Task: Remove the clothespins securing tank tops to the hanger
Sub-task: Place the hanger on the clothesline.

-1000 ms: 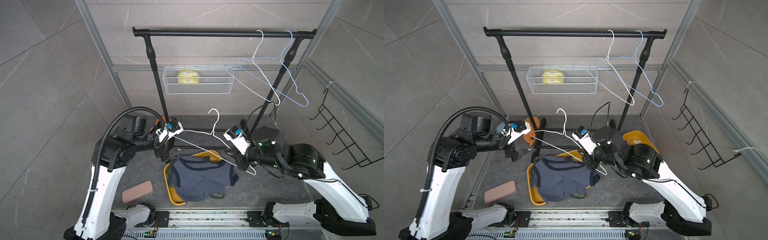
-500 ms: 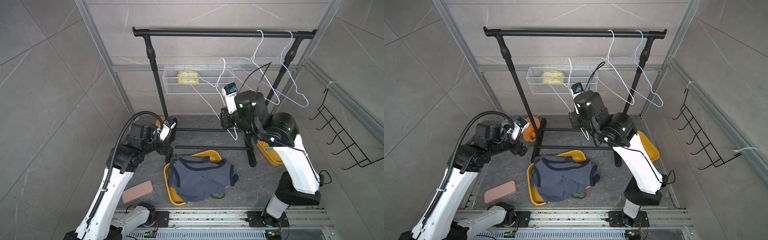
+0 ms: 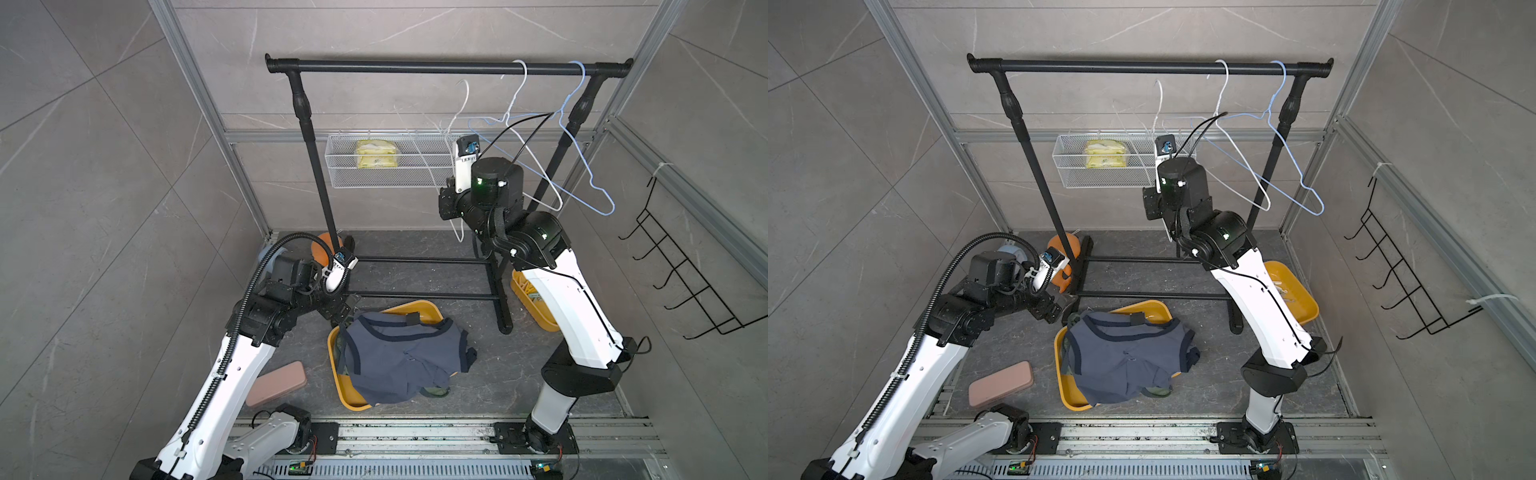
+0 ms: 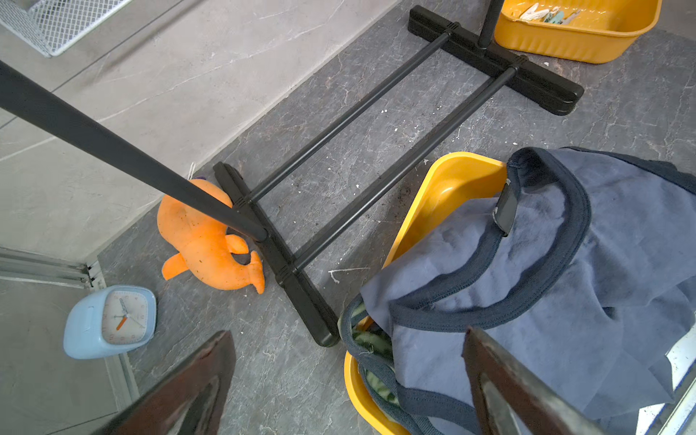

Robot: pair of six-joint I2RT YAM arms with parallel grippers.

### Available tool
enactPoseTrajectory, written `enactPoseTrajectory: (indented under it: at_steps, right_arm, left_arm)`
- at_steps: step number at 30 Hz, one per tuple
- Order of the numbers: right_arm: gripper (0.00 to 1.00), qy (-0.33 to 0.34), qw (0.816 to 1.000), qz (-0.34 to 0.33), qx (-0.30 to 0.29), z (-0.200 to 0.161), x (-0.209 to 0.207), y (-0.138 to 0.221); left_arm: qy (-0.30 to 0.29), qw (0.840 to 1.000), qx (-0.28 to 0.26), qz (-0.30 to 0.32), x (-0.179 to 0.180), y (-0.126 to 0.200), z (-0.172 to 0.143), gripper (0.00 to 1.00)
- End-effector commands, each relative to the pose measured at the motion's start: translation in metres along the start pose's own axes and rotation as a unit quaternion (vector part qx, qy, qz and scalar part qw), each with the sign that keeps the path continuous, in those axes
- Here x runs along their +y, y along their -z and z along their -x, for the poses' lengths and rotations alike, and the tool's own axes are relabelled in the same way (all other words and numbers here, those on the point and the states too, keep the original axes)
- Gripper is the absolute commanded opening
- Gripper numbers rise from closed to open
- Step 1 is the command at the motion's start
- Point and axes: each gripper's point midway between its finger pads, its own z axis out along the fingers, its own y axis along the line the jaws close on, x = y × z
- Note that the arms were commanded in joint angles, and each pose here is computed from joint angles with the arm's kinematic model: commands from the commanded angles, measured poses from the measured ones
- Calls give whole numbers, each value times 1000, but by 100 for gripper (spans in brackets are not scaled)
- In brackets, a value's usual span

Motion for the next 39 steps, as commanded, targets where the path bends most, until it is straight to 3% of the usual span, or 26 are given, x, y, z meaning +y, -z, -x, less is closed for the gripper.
enactPoseTrajectory:
  at_steps: [1,7,14,27,36,39]
  right_arm:
    - [0,-13,998,-13,-60,35,-13,-3]
    - [0,-9,996,-29,-85,49,-24,-22]
    - [0,-29,996,-32,-80,39,-41,-51]
    - [0,-52,995,-30,-75,30,-69,-80]
    - [0,-44,999,-8,-13,-6,-61,-95]
    - [15,-41,999,1,-6,-8,-59,-90]
  left_arm:
    - [-2,1000,-17,-13,1,-7,14,97]
    - [0,999,-7,-40,-1,-24,20,97]
    - [2,998,6,-65,-2,-44,24,97]
    - [-6,998,11,-66,9,-53,44,97]
    - [-11,998,17,-59,10,-54,38,97]
    - [-13,999,15,-40,16,-52,38,98]
